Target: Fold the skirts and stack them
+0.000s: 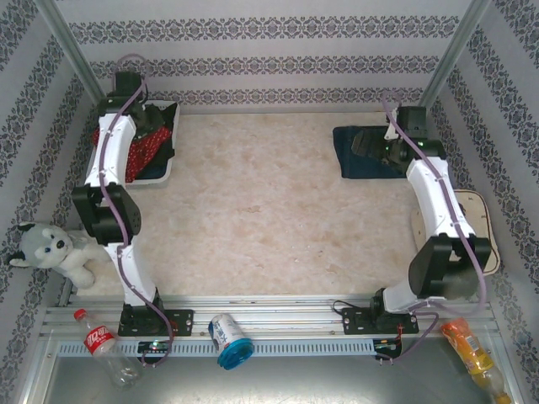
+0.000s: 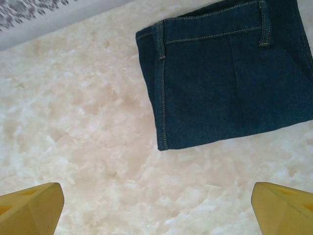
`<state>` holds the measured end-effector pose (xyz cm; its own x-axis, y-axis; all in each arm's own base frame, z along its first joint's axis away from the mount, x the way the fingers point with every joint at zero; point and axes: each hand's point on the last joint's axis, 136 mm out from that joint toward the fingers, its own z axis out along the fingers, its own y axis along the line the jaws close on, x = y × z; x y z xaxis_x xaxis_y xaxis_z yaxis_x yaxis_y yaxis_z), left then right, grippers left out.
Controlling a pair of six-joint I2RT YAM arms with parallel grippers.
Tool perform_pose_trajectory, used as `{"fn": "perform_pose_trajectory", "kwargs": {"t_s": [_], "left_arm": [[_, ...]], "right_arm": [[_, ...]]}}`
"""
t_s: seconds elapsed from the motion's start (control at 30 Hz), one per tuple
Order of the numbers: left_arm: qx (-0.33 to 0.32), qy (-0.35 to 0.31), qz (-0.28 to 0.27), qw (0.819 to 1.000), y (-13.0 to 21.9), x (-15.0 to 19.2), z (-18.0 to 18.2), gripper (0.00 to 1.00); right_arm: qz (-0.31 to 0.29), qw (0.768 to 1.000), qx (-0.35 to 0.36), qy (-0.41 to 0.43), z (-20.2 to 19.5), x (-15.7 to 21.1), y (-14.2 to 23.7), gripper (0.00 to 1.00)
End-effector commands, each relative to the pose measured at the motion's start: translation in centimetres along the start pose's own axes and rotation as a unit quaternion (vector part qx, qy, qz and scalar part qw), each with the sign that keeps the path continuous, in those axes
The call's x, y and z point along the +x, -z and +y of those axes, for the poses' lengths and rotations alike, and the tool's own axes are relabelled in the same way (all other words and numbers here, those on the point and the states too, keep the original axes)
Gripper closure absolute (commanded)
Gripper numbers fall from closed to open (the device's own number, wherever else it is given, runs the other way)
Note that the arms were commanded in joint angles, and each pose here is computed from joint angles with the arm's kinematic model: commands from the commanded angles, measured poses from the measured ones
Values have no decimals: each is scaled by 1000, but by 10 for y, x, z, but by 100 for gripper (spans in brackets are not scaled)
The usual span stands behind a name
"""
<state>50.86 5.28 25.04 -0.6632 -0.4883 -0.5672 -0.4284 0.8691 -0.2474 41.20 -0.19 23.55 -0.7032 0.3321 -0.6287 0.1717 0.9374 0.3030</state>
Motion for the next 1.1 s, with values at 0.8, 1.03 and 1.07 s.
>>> {"fn": "perform_pose_trajectory", "kwargs": {"t_s": [0.8, 1.03, 1.07], "left_arm": [[212, -256, 167, 928, 42, 272, -247, 0], [184, -62, 204, 959, -30, 239, -146, 0], [166, -54, 214, 961, -41, 242, -133, 0]], "right_arm": [[35, 985, -137, -103, 38, 84, -32, 2], [135, 964, -194, -122, 115, 142, -63, 2], [150, 962, -197, -118, 125, 152, -67, 2]]}}
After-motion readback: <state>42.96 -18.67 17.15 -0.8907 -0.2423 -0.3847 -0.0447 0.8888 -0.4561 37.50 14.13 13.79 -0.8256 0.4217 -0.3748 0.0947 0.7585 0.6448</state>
